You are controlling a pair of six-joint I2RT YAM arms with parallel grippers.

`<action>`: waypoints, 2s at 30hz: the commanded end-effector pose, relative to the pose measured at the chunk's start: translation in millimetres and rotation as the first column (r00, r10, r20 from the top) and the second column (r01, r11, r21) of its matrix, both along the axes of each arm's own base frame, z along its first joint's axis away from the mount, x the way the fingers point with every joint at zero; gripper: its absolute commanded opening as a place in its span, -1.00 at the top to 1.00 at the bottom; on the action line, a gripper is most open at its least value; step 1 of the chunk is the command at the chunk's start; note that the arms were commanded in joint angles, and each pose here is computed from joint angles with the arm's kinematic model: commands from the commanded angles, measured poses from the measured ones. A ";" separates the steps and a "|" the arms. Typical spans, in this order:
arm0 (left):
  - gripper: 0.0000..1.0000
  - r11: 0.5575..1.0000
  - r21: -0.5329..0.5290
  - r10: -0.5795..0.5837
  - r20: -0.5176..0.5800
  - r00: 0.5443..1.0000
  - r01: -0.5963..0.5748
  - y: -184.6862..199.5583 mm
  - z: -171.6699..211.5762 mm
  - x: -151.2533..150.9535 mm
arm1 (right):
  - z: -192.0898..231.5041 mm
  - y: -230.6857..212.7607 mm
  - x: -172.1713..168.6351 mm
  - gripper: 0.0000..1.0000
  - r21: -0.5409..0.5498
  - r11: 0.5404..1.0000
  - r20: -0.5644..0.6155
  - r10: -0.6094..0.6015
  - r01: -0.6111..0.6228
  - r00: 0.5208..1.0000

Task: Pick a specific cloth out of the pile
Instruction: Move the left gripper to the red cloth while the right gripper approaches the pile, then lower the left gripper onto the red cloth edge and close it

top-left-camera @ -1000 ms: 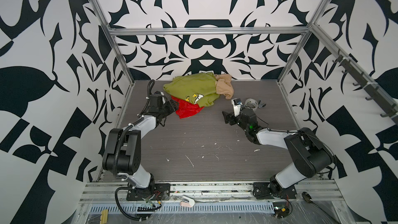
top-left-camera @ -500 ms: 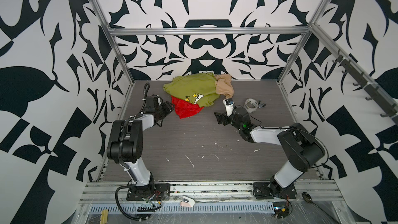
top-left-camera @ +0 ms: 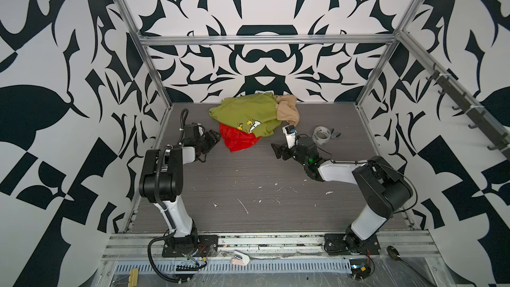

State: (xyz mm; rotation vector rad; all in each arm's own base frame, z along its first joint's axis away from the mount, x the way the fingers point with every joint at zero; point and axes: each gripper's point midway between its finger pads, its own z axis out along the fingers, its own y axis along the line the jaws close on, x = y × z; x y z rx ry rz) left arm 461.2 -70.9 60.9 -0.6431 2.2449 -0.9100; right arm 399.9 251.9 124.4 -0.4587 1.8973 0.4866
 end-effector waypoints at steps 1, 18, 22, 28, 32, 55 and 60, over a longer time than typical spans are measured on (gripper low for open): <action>-0.29 0.999 -0.041 0.007 -0.001 1.000 -0.007 -1.5 -3.4 7.5 | 31.2 10.0 6.0 -0.81 0.058 0.998 0.071 0.009 -0.014 0.997; -0.19 0.995 -0.102 0.015 -0.029 0.999 -0.018 -8.2 -26.6 19.1 | 30.0 15.4 6.9 -0.82 0.049 0.998 0.068 0.024 -0.028 0.997; -0.19 0.994 -0.108 0.009 -0.031 0.999 -0.012 -13.7 -29.9 20.9 | 29.9 15.8 7.8 -0.82 0.049 0.998 0.068 0.024 -0.028 0.997; -0.17 0.993 -0.114 -0.007 -0.027 1.000 0.003 -22.7 -31.1 25.1 | 27.6 13.8 6.4 -0.82 0.043 0.999 0.064 0.018 -0.021 0.998; -0.11 0.993 -0.121 -0.015 -0.023 1.000 0.012 -28.0 -31.9 26.3 | 27.8 11.8 5.6 -0.82 0.041 0.999 0.067 0.014 -0.017 0.998; 0.69 0.981 -0.184 -0.056 0.033 0.998 0.061 -47.7 -21.7 34.9 | 42.4 -3.1 -5.1 -0.82 0.020 1.000 0.097 -0.019 0.017 0.995; 0.80 0.981 -0.184 -0.055 0.042 0.998 0.062 -47.7 -18.4 36.8 | 45.0 -2.3 -6.1 -0.82 0.020 1.000 0.099 -0.013 0.011 0.995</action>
